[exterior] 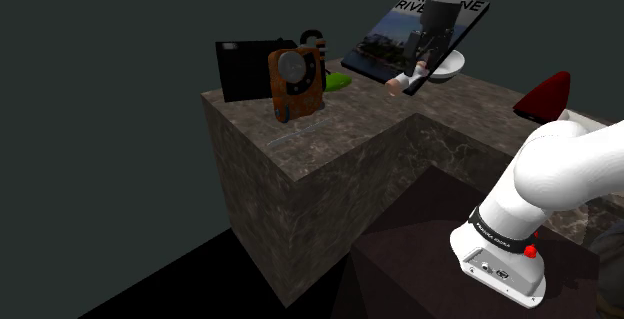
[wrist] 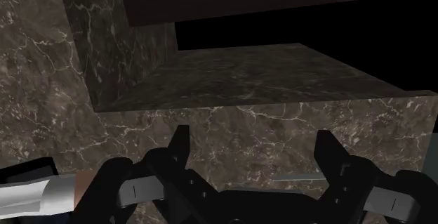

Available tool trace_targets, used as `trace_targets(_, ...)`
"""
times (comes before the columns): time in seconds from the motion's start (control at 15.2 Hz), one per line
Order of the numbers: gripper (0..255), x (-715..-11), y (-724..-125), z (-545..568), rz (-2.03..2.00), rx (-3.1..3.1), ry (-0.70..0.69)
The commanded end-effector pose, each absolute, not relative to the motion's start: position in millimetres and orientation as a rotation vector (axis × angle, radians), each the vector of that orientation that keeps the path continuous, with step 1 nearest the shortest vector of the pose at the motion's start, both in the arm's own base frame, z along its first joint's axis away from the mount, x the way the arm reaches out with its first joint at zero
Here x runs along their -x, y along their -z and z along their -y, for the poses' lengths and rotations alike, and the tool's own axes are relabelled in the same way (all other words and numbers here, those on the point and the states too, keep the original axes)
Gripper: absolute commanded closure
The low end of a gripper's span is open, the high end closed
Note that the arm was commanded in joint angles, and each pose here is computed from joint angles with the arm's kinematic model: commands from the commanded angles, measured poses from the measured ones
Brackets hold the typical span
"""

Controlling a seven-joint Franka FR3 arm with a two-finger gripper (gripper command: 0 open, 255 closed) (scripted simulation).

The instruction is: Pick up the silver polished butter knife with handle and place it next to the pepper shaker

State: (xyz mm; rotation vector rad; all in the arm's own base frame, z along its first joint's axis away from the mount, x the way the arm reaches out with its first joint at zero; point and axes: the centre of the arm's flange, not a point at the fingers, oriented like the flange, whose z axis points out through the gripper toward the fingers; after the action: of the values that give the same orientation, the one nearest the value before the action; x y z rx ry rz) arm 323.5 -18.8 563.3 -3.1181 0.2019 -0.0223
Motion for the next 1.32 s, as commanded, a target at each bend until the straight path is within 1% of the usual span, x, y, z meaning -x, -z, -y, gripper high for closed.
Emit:
trace_targets(0.0,0,-323,-563,19,-0.202,3.118,0.022)
trace_targets(0.59,0,-361,-509,-78,-0.907,2.981,-0.002)
trace_targets(1.25,0,-448,-449,-154,-1.63,2.646,-0.028)
